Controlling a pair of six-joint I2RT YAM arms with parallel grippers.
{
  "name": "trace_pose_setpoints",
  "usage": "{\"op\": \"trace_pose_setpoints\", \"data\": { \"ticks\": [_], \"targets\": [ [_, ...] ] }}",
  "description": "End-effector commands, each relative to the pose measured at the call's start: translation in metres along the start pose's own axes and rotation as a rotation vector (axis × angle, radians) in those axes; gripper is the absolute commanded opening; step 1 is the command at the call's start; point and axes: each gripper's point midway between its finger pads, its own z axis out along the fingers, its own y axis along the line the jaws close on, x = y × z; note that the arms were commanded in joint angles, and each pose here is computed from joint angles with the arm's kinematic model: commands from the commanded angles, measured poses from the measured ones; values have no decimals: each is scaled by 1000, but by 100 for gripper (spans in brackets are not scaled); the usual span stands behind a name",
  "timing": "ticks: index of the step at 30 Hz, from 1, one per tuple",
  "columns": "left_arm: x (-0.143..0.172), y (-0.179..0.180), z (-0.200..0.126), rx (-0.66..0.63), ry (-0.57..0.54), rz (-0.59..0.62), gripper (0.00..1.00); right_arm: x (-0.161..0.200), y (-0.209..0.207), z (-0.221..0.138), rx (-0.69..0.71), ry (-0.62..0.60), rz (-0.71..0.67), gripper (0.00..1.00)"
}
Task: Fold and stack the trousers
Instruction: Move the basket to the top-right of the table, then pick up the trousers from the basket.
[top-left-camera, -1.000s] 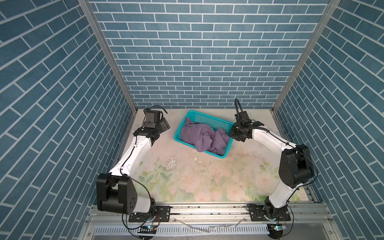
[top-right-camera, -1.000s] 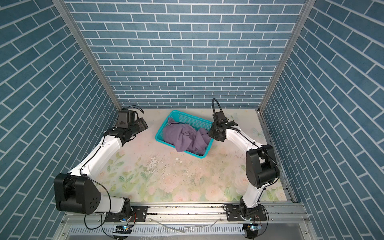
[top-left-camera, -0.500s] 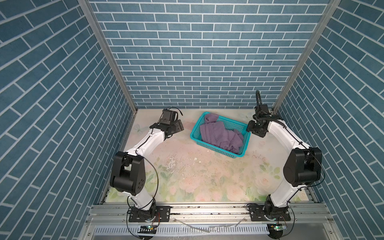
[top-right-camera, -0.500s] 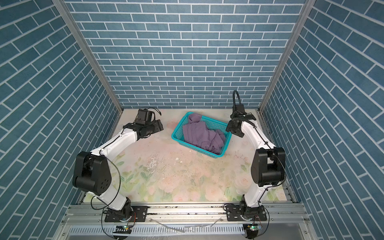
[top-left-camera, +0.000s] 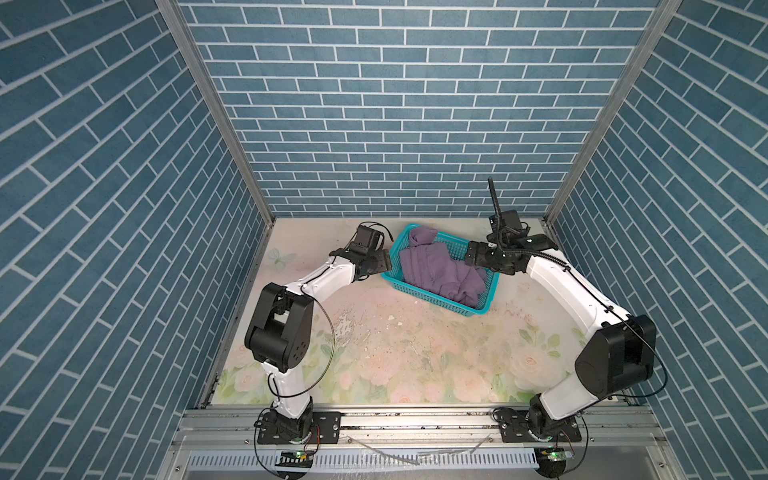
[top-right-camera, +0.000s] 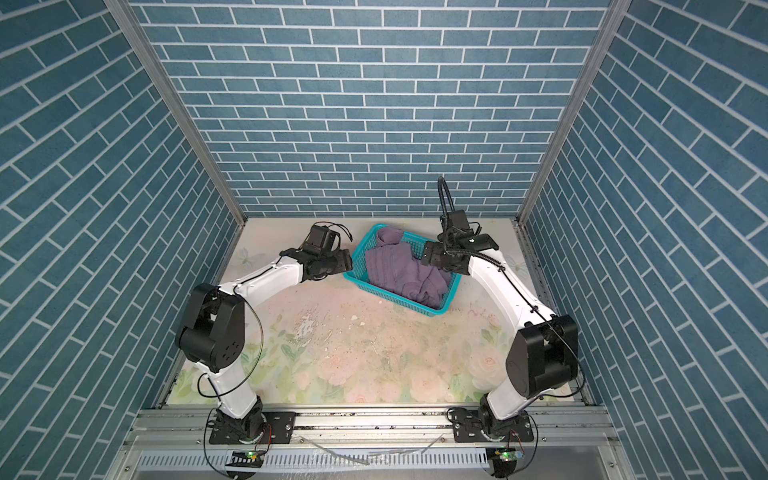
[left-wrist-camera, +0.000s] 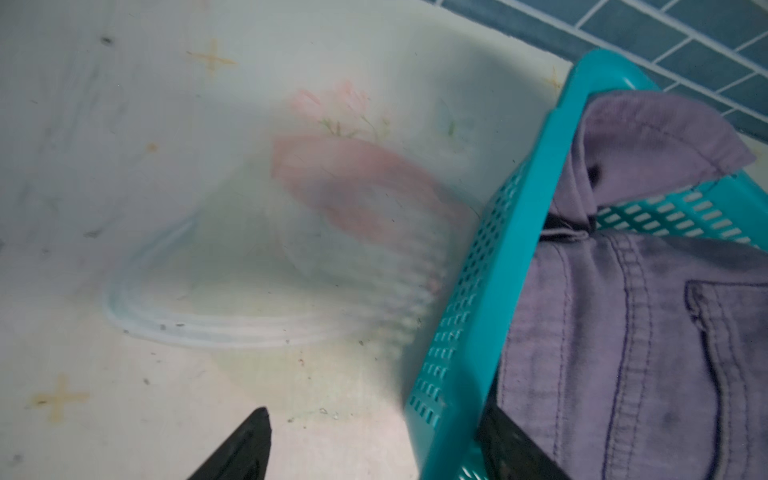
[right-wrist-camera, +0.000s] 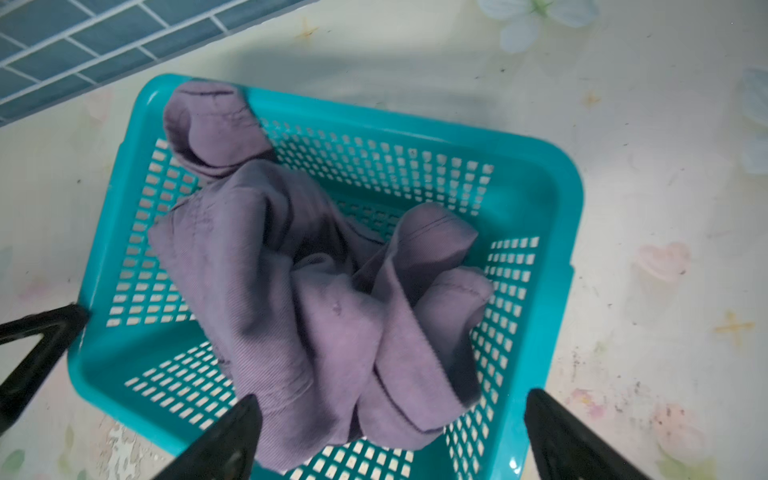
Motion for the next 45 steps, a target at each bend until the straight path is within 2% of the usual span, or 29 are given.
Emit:
{"op": "trace_pose_setpoints", "data": {
  "ticks": [1,9,16,19,22,26,32,34,35,37,38,39,43,45],
  "targets": [
    [20,-26,1,63,31,-21,79,16,-4,1,-17,42,44,99],
    [74,-108,-9,184,80,13,78,39,-34,21,125,119,26,99],
    [89,-179,-32,307,86,73,78,26,-47,54,163,133,40,99],
    [91,-196,-42,368,93,82,79,18,-60,69,163,144,84,99],
    [86,-197,-54,384,83,91,80,11,-76,84,181,140,121,99],
    [65,-177,-80,346,9,113,82,2,-100,108,235,122,128,98],
    [27,-87,-136,172,-157,68,84,-24,-118,135,220,15,125,83],
    [21,-51,-157,103,-216,45,85,-34,-120,138,205,-13,137,71],
    [19,-34,-169,69,-246,33,86,-40,-122,138,202,-27,142,60],
    [19,-2,-190,12,-295,11,87,-52,-124,135,205,-52,132,21],
    [20,11,-198,-7,-312,-2,87,-59,-125,130,221,-65,118,7],
    [22,24,-206,-25,-333,-18,87,-68,-128,122,248,-83,99,0],
    [33,57,-222,-54,-367,-58,87,-103,-133,75,348,-185,36,0],
    [38,66,-225,-64,-367,-66,87,-122,-133,40,389,-264,24,0]
  ]
}}
